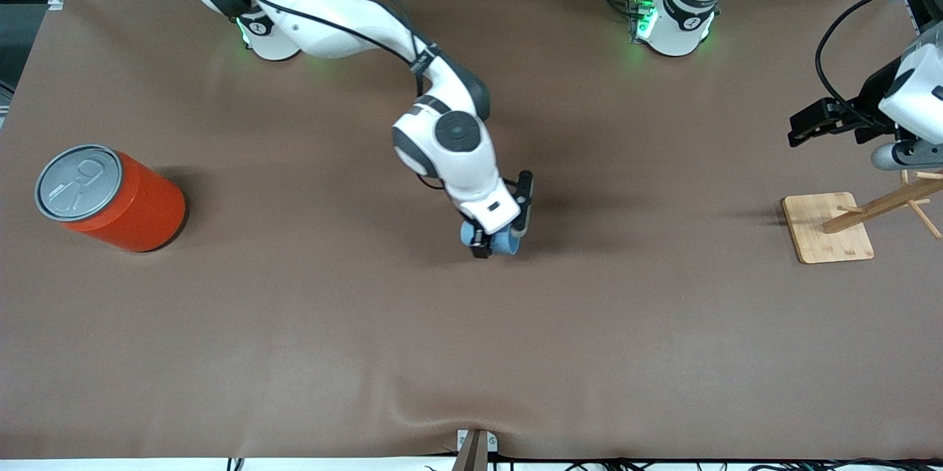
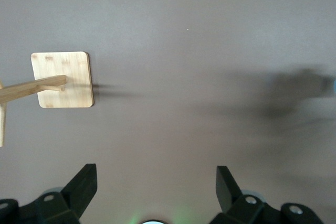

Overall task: Flip cup
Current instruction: 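Lift the blue cup with the right gripper toward the table middle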

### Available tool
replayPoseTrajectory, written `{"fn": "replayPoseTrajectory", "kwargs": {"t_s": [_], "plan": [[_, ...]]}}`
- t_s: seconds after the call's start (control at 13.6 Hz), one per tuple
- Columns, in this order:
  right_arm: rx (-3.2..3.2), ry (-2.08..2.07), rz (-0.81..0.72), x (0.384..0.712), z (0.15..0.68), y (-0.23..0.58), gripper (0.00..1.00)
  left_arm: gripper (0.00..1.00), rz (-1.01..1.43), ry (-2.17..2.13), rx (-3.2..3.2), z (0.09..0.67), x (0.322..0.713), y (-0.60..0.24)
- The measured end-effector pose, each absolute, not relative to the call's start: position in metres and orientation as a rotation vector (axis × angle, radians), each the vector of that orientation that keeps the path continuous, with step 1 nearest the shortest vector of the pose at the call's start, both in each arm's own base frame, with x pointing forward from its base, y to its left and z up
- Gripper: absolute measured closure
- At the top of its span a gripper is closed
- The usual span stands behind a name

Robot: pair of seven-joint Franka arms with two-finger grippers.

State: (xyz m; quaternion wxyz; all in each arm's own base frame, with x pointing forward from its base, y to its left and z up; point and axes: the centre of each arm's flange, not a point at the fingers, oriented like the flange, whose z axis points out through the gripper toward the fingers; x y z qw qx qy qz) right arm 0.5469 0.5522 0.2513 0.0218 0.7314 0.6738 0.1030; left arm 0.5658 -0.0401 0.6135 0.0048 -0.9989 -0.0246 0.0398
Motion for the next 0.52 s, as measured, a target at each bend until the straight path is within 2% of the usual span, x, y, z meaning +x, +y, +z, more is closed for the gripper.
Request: {"fn": "replayPoseTrajectory", "kwargs": {"t_s": [0.22,0.52], "plan": [[2.137,2.162,0.276,0.513,0.229,0.583,0.22,0.00,0.123,-0.102,-3.130,0.605,0.574,-0.031],[2.102,2.156,0.236,0.488,0.208,0.599,0.22,0.00,0.054,-0.194,-3.134,0.593,0.591,0.005]]}}
